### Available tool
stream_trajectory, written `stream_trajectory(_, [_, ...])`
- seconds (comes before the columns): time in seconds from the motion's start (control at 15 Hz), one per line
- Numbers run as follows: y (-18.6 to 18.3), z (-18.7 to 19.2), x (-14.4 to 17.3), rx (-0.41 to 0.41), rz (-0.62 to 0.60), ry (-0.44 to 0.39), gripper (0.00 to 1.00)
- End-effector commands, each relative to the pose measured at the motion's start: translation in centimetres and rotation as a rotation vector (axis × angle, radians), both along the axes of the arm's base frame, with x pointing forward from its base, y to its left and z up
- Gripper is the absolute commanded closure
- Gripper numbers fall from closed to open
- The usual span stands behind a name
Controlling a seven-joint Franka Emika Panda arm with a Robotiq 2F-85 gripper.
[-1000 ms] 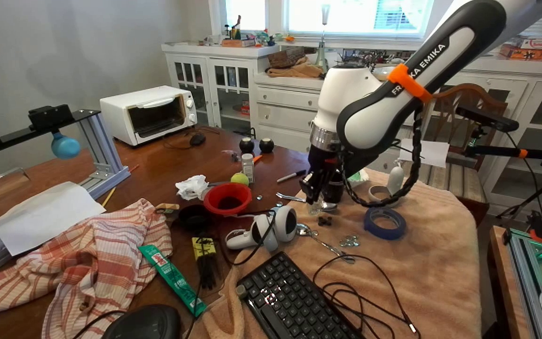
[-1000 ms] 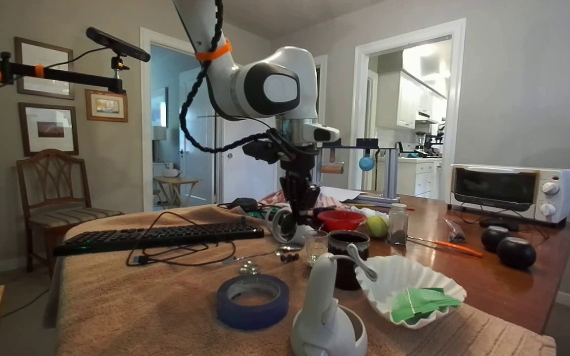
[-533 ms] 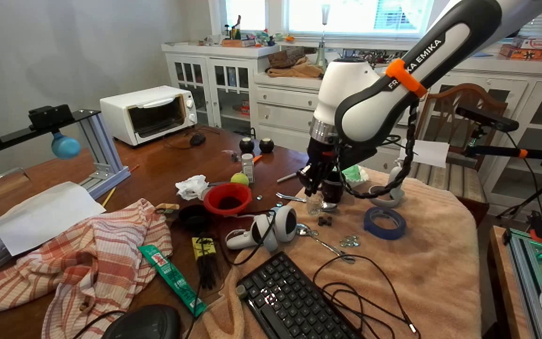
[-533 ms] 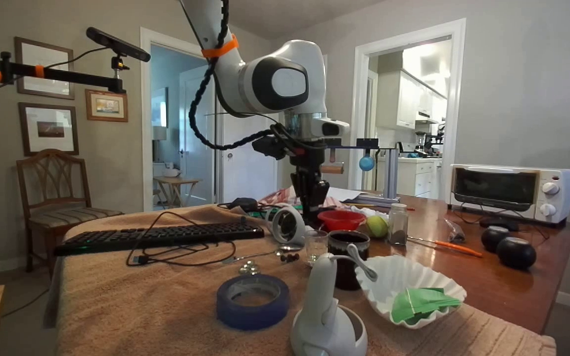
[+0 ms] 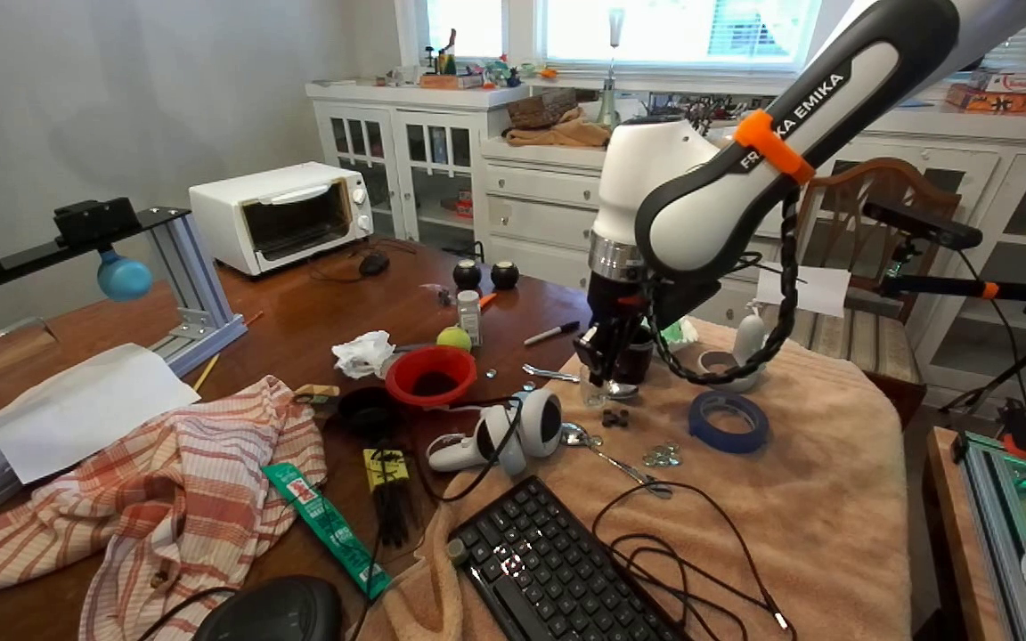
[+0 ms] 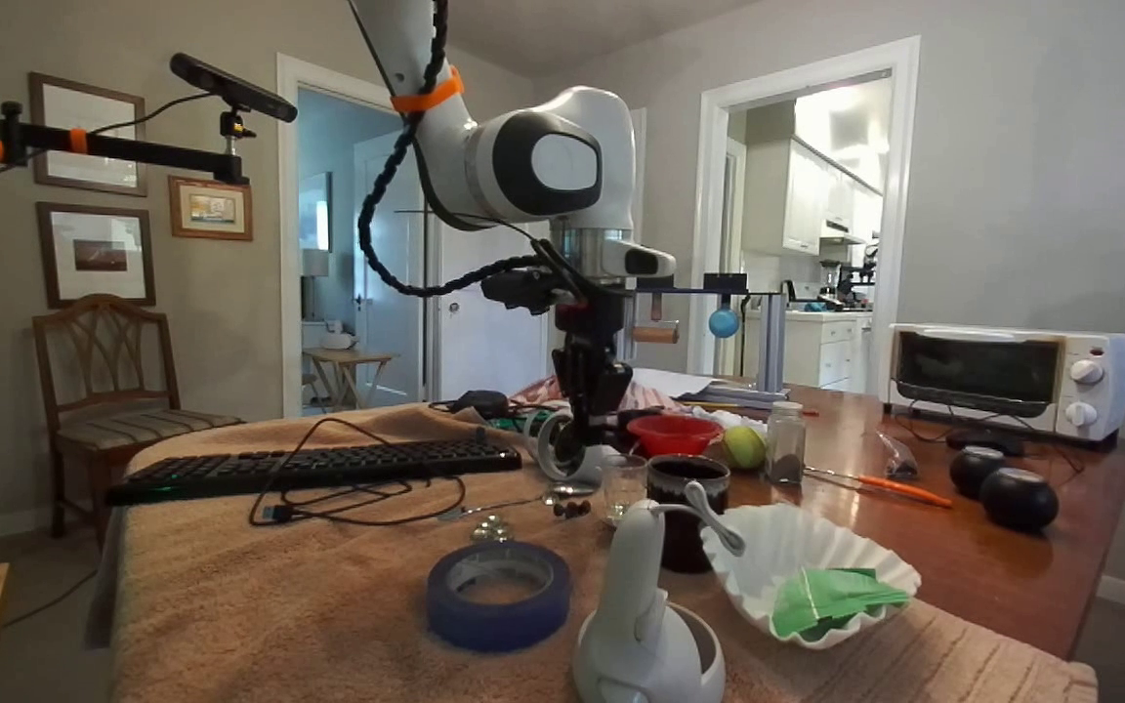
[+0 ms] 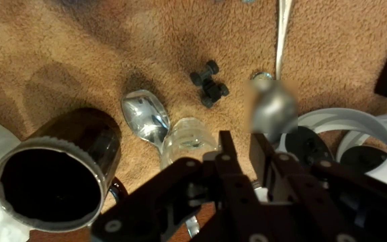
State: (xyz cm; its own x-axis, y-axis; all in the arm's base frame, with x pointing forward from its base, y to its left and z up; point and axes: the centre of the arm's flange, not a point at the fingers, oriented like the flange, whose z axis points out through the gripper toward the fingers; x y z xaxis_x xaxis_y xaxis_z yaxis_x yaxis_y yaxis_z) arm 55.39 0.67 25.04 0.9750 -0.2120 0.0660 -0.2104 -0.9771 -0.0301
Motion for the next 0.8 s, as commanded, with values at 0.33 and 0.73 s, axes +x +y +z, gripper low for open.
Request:
stream_trajectory(0.33, [0.73, 0.78, -1.34, 0.039, 0.038, 0.079, 0.59])
stream_trajectory(0.73, [0.95, 0.76, -1.82, 0.043, 0.049, 0.096, 0.23])
